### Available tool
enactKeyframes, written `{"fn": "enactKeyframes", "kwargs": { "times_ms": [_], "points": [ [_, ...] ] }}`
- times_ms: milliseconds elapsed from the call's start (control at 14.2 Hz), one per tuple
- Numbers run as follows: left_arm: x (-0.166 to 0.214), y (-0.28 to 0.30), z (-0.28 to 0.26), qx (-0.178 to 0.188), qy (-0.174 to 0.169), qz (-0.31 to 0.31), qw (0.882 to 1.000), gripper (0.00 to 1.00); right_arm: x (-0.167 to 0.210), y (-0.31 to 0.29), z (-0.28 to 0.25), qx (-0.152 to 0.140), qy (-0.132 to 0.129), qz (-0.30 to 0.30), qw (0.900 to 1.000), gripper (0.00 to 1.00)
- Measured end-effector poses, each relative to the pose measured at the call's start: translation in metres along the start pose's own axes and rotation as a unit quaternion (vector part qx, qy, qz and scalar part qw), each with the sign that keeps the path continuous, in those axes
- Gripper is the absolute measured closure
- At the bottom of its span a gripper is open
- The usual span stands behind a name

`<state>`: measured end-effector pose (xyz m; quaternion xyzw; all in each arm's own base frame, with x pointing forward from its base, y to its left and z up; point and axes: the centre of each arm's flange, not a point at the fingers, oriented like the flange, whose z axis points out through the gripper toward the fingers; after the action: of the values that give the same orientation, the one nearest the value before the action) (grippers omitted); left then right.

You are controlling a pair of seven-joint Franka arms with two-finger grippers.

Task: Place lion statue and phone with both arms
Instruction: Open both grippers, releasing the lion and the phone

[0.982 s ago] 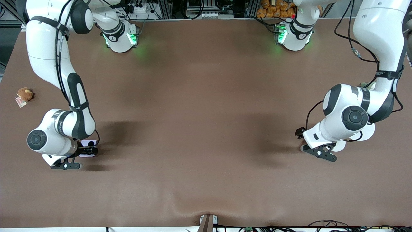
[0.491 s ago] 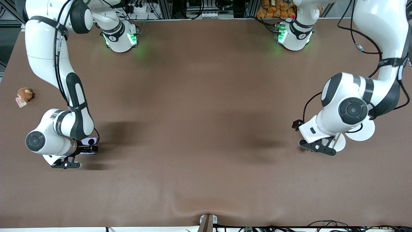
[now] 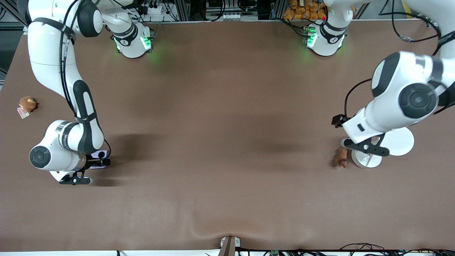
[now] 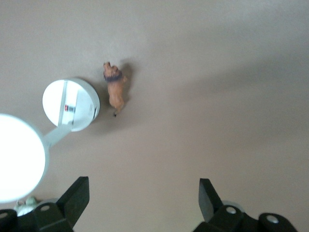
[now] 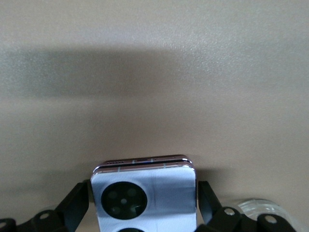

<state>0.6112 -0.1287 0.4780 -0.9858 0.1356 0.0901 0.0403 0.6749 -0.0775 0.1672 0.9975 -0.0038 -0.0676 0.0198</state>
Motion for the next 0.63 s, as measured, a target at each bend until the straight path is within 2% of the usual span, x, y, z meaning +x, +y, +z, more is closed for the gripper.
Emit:
{"fn": "enactKeyframes", "kwargs": {
  "times_ms": [211,351,491,561,632],
  "points": [
    [-0.028,-0.009,-0.047,-0.021,0.01,-0.021,1.0,0.0,0.004,-0.001,-0.008,-0.001,0.011,-0.002,1.0,0.0],
    [-0.046,-0.025,-0.076,-0.021,0.017,-0.036,0.999,0.0,0.019,-0.003,-0.04,-0.003,0.047,-0.008,0.999,0.0],
    [-0.06,-0.036,-0.102,-0.02,0.023,-0.043,0.999,0.0,0.034,-0.008,-0.1,-0.004,0.1,-0.023,0.995,0.0],
    [-0.064,-0.041,-0.111,-0.02,0.028,-0.048,0.998,0.0,0.036,-0.01,-0.136,-0.002,0.119,-0.032,0.992,0.0],
    [-0.067,-0.049,-0.119,-0.021,0.035,-0.055,0.998,0.0,0.032,-0.011,-0.171,0.004,0.129,-0.038,0.991,0.0]
  ]
}}
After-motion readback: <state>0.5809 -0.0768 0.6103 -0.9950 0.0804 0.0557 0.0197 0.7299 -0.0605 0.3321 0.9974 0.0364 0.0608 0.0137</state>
